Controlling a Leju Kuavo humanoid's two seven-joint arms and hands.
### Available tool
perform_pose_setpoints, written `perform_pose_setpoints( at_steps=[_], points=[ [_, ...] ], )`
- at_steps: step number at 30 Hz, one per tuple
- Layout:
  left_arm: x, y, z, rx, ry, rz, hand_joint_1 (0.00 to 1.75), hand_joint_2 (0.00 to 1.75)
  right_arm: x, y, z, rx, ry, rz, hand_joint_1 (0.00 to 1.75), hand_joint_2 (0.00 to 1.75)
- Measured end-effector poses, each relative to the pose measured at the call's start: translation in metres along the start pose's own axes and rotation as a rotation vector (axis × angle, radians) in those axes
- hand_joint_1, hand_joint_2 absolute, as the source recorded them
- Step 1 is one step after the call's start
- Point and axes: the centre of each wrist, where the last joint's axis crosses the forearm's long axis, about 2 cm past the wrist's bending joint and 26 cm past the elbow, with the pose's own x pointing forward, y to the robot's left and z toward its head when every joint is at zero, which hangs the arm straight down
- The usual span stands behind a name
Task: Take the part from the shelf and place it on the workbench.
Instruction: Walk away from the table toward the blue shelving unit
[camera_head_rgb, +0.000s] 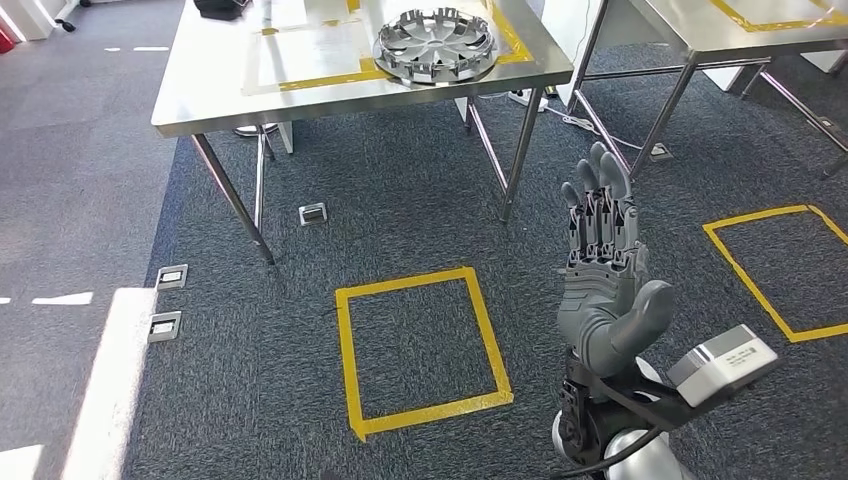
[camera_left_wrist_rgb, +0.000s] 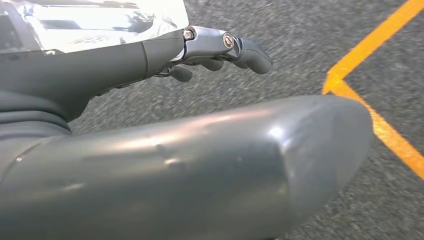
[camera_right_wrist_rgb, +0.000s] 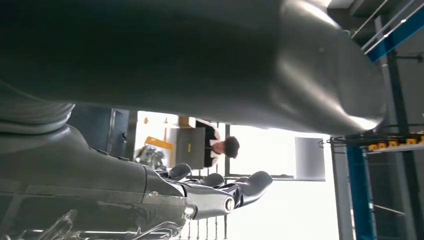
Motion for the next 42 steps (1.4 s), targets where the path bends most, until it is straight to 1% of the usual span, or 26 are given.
perform_pose_setpoints(
  at_steps=[2,7,10,14,18,21,25,27,29,31,33,37,42],
  points=[
    [0.000,0.000,0.000,0.016,0.019,0.006,0.00,1.75,-0.004,0.000,0.003,0.003,0.070,-0.019,0.00,0.00],
    [0.000,0.001,0.000,0.053,0.059,0.018,0.00,1.75,-0.027,0.002,0.017,0.018,0.294,-0.028,0.00,0.00],
    [0.000,0.000,0.001,0.063,0.072,0.025,0.00,1.75,-0.052,0.001,0.033,0.027,0.479,-0.020,0.00,0.00],
    [-0.002,-0.001,0.001,0.069,0.092,0.038,0.00,1.75,-0.090,-0.004,0.063,0.020,0.739,0.009,0.00,0.00],
    [-0.002,-0.001,0.001,0.072,0.109,0.042,0.00,1.75,-0.128,-0.009,0.101,0.033,1.039,0.025,0.00,1.75],
    [-0.001,0.000,0.001,0.077,0.118,0.045,0.00,1.75,-0.154,-0.010,0.143,0.055,1.252,0.025,0.00,1.75],
    [0.001,0.000,0.001,0.079,0.129,0.041,0.00,1.75,-0.173,-0.014,0.199,0.089,1.590,0.019,0.00,1.75],
    [0.002,0.000,0.000,0.078,0.133,0.039,0.00,1.75,-0.177,-0.016,0.236,0.095,1.781,0.019,0.00,1.75],
    [0.001,-0.001,0.001,0.076,0.145,0.040,0.00,1.75,-0.173,-0.015,0.277,0.109,1.978,0.034,0.00,1.75],
    [-0.001,-0.001,0.002,0.077,0.157,0.043,0.00,1.75,-0.168,-0.014,0.306,0.108,2.109,0.065,0.00,1.75],
    [-0.001,-0.001,0.002,0.079,0.163,0.046,0.00,1.75,-0.167,-0.015,0.321,0.088,2.177,0.094,0.00,1.75],
    [-0.002,-0.001,0.002,0.083,0.172,0.054,0.00,1.75,-0.166,-0.017,0.336,0.053,2.265,0.147,0.00,1.75],
    [-0.004,-0.003,0.003,0.073,0.166,0.049,0.00,1.75,-0.163,-0.022,0.349,0.026,2.284,0.224,0.00,1.75]
  ],
)
